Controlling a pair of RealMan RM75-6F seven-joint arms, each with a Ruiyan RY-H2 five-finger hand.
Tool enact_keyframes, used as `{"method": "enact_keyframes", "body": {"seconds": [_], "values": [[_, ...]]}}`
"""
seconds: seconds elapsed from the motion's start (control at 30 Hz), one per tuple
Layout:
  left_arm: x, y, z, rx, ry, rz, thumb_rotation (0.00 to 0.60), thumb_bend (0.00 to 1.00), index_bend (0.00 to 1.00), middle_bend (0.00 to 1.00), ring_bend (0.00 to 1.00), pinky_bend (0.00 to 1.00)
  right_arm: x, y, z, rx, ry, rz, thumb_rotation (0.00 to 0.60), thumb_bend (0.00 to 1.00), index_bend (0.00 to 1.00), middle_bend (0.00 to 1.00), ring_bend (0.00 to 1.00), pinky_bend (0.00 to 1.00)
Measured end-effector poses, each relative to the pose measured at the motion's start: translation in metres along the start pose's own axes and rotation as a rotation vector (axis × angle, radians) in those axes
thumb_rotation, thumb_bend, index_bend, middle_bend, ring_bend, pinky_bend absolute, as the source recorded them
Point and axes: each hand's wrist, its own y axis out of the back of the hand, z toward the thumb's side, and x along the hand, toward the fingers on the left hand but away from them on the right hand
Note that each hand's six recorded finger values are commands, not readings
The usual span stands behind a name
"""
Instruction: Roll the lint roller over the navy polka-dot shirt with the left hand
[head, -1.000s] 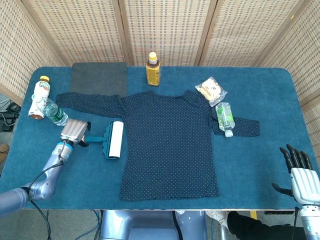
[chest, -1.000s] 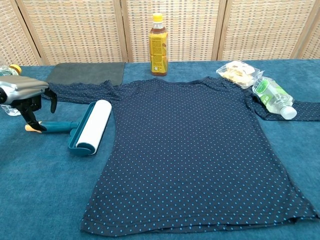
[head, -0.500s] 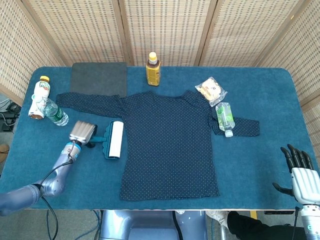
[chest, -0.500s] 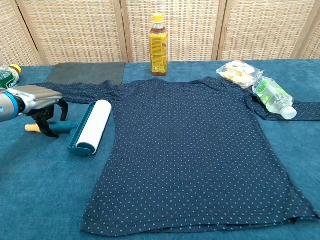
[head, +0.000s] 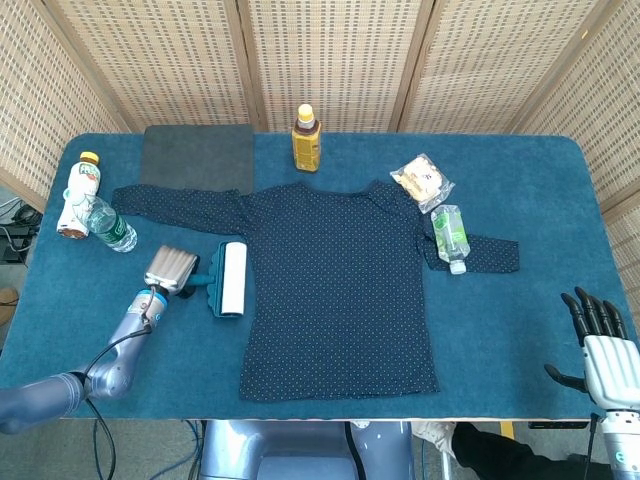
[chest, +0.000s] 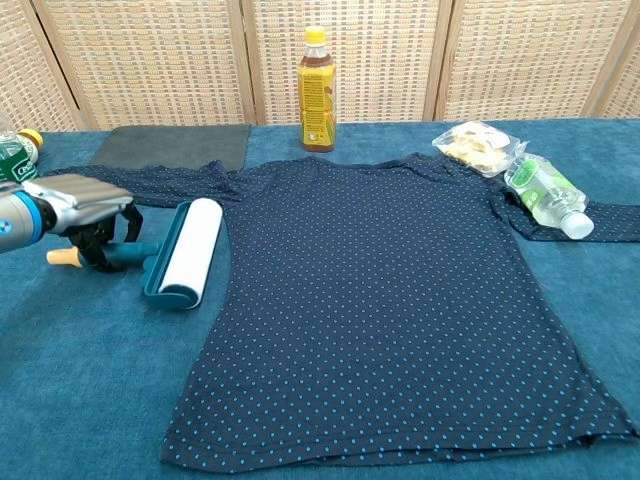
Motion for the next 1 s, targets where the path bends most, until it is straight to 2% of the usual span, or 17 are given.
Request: {"method": "enact_keyframes", "body": {"seconds": [0.27, 0.53, 1.0], "values": [[-0.011, 0.042, -0.002, 0.067, -0.044, 0.047, 0.6, 0.62, 0.87, 0.93, 0.78, 0.7, 0.0, 0.004, -0.001, -0.012, -0.002, -0.007, 0.6, 0.08, 0.0, 0.0, 0.0, 0.0], [-0.011, 0.076, 0.009, 0.13, -0.098, 0.024, 0.6, 0.6, 0.88, 0.93, 0.78, 0.69, -0.001, 0.006, -0.006, -0.019, -0.016, -0.008, 0.6, 0.08, 0.0, 0.0, 0.0, 0.0], [0.016, 0.099, 0.039, 0.185, -0.145, 0.0, 0.6, 0.6, 0.88, 0.93, 0.78, 0.69, -0.005, 0.004, -0.018, -0.016, -0.066, 0.009, 0.6, 0.08, 0.0, 0.0, 0.0, 0.0]]}}
